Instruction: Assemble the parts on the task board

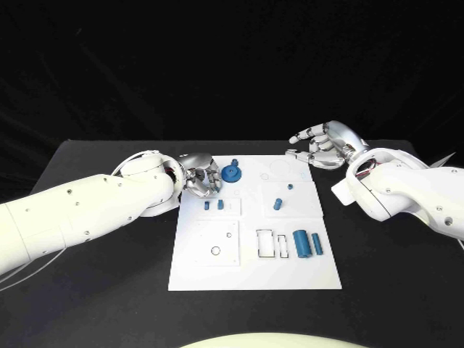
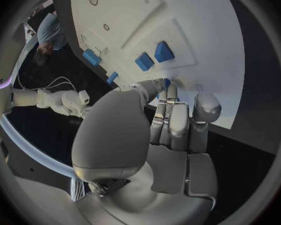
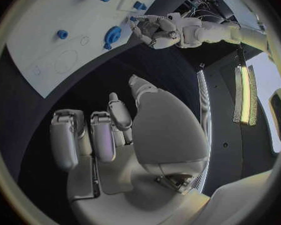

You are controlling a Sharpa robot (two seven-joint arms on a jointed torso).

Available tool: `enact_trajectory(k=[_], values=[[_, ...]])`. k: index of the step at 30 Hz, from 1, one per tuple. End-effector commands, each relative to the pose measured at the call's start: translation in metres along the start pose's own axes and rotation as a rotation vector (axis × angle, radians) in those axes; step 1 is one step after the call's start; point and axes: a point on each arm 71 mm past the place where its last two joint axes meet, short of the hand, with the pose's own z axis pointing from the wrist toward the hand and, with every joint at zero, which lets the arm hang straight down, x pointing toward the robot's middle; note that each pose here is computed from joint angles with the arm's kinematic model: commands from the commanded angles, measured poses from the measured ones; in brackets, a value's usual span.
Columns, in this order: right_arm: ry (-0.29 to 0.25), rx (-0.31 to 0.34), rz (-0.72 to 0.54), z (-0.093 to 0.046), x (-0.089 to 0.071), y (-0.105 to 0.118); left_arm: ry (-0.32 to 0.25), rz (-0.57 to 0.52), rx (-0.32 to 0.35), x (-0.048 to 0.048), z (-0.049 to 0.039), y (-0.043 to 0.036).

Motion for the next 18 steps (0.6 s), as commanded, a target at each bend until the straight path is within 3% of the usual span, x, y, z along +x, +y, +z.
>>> enact_trajectory(k=[1, 18], values=[[0.014, -0.014, -0.003, 0.0000, 0.0012, 0.0010, 0.037, 0.004, -0.007, 0.0042, 0.0003, -0.0010], [0.013, -0.013, -0.004, 0.0001, 0.0010, 0.0004, 0.034, -0.008, -0.016, 0.0037, -0.0006, 0.0013]])
